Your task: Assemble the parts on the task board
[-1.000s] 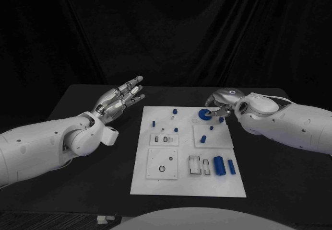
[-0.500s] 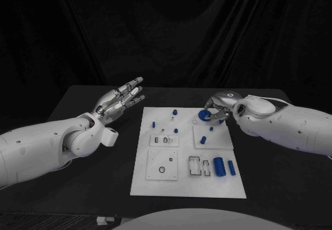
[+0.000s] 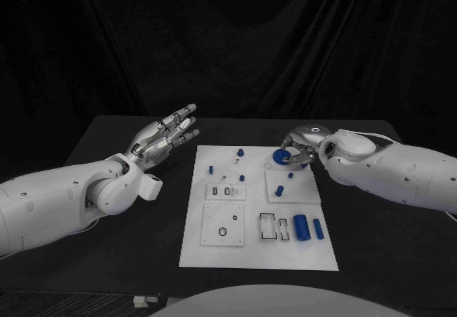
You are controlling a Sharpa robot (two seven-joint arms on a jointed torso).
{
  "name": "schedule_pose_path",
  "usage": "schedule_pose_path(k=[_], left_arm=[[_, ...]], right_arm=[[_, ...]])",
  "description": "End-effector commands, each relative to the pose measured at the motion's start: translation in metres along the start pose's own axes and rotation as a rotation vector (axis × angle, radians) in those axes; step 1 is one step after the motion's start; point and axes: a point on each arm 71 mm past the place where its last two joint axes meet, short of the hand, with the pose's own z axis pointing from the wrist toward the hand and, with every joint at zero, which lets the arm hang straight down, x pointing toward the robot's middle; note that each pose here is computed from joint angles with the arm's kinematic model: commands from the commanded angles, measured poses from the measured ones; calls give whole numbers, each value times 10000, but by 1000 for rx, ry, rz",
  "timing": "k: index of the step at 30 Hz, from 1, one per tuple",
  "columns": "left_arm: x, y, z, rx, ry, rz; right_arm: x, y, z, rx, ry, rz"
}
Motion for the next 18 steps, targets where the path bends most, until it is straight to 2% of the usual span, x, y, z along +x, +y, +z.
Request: schedule_pose_path(k=[1,9,18], left_arm=[[16,-10,1,14,9,-10],[15,-10,-1,14,9,-10],[17,-9,0,14,10,-11]], right_arm=[[53,-14,5,18,30,-5],[67,-15,12,14,36,-6],[46,-17,2,6,3,-3]])
